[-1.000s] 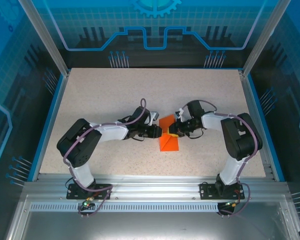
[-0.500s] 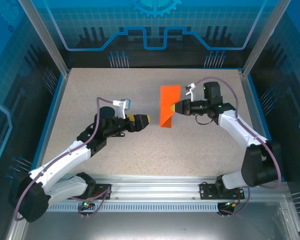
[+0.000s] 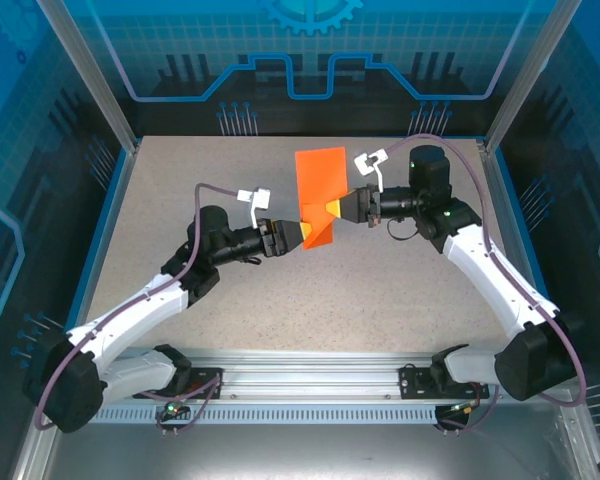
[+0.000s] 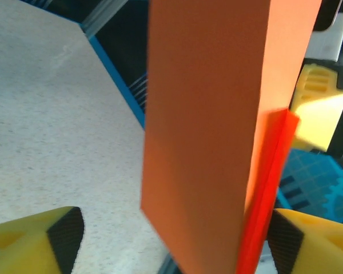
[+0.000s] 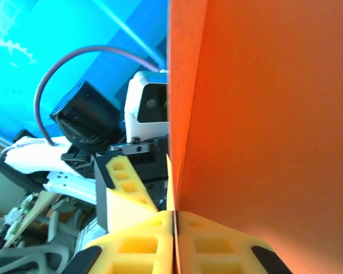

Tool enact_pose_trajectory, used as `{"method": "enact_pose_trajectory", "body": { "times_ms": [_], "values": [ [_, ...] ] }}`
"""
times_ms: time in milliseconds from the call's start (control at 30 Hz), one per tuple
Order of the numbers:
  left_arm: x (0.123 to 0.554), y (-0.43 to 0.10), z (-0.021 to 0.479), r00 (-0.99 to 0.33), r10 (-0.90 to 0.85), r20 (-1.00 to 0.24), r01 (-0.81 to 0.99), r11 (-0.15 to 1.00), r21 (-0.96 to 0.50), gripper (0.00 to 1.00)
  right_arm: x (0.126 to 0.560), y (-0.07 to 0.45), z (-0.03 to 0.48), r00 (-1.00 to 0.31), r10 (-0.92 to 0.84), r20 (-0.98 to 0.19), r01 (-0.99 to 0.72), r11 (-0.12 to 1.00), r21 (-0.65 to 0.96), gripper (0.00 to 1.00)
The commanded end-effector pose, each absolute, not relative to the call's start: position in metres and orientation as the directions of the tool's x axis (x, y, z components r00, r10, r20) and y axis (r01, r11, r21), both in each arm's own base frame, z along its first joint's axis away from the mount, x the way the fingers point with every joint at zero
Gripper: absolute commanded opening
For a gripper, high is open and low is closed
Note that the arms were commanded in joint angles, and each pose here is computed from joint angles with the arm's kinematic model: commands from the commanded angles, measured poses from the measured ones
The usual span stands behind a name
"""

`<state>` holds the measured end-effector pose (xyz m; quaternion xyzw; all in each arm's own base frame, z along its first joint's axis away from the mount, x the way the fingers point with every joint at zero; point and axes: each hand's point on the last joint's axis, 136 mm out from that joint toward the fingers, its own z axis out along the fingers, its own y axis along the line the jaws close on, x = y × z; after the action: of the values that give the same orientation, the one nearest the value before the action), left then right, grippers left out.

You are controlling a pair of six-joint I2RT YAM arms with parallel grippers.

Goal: Fold a paper plane with a square sheet of paper (fold left side to right side)
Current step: Turn over the paper at the center of the table.

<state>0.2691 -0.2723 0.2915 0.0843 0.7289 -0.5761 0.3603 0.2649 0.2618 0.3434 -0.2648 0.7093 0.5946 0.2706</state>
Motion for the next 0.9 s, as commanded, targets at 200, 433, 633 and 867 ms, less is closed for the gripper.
{"method": "enact_pose_trajectory", "body": {
  "times_ms": [200, 433, 633, 867],
  "values": [
    [0.252, -0.283, 0.329, -0.677, -0.269, -0.685, 0.641, 0.242, -0.728, 0.36, 0.266, 0.272, 0.347, -0.722, -0.064, -0.689, -0.690, 0.137, 0.710, 0.11],
    [0.260, -0.272, 0.306, -0.666, -0.239, -0.706, 0.581, 0.427, -0.693, 0.12, 0.278, 0.254, 0.325, -0.742, -0.073, -0.666, -0.652, 0.307, 0.693, 0.33],
    [0.271, -0.242, 0.238, -0.690, -0.020, -0.724, 0.384, 0.838, -0.389, 0.05, 0.314, 0.163, 0.257, -0.843, 0.045, -0.536, -0.319, 0.761, 0.565, 0.54],
    [0.275, -0.207, 0.185, -0.799, 0.271, -0.537, 0.165, 0.957, 0.238, 0.00, 0.306, 0.063, 0.178, -0.869, 0.286, -0.404, 0.103, 0.903, 0.417, 0.56]
  ]
}}
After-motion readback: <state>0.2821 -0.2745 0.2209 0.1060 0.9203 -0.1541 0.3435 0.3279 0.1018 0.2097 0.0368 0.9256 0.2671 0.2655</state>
